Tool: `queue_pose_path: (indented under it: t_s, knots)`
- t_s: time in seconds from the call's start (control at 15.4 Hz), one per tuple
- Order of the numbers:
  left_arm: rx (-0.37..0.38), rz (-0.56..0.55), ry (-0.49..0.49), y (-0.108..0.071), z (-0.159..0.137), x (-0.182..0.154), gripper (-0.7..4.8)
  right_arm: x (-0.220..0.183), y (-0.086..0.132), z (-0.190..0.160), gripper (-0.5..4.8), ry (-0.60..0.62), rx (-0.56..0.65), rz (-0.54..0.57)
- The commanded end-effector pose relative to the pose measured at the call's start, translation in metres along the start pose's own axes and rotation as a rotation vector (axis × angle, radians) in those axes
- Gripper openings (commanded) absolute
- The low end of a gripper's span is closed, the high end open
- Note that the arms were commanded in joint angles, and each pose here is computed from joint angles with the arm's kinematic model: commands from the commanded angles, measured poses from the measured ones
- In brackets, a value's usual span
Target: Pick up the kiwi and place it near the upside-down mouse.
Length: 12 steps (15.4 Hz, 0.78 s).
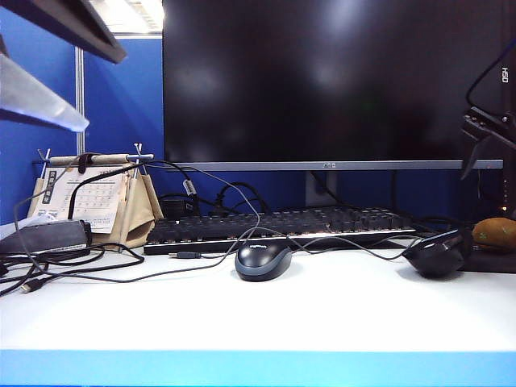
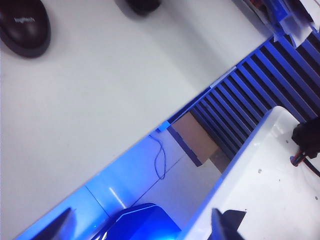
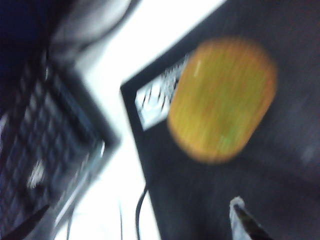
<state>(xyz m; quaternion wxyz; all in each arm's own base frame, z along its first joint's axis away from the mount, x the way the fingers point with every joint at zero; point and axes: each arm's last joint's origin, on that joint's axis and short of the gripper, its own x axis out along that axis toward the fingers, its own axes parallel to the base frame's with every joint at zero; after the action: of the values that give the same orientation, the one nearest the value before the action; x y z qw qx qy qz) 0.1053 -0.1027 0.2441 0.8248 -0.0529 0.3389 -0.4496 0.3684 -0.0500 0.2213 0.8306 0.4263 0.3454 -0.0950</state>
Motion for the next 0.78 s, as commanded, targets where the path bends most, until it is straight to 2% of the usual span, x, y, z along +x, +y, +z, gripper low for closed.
queue_pose_path:
  t_s: [0.06,0.19,0.32,0.52,0.78]
  knots:
    - [-0.008,-0.008,-0.002,-0.001,0.001,-0.001,3.55,0.015,-0.009,0.004,4.79,-0.015,0.008,-0.002]
    - [-0.023,-0.019,0.000,-0.001,0.001,-0.001,3.55,0.029,-0.016,0.003,4.79,-0.010,0.012,-0.006]
    - [-0.023,-0.019,-0.003,-0.001,0.001,-0.001,3.55,0.041,-0.020,0.007,4.79,-0.057,0.024,0.018]
    - [-0.044,-0.019,-0.017,-0.001,0.003,-0.001,3.55,0.049,-0.034,0.014,4.79,-0.120,0.048,-0.037]
    - [-0.032,0.002,-0.054,-0.001,0.006,-0.001,3.55,0.062,-0.043,0.015,4.79,-0.097,0.111,0.016]
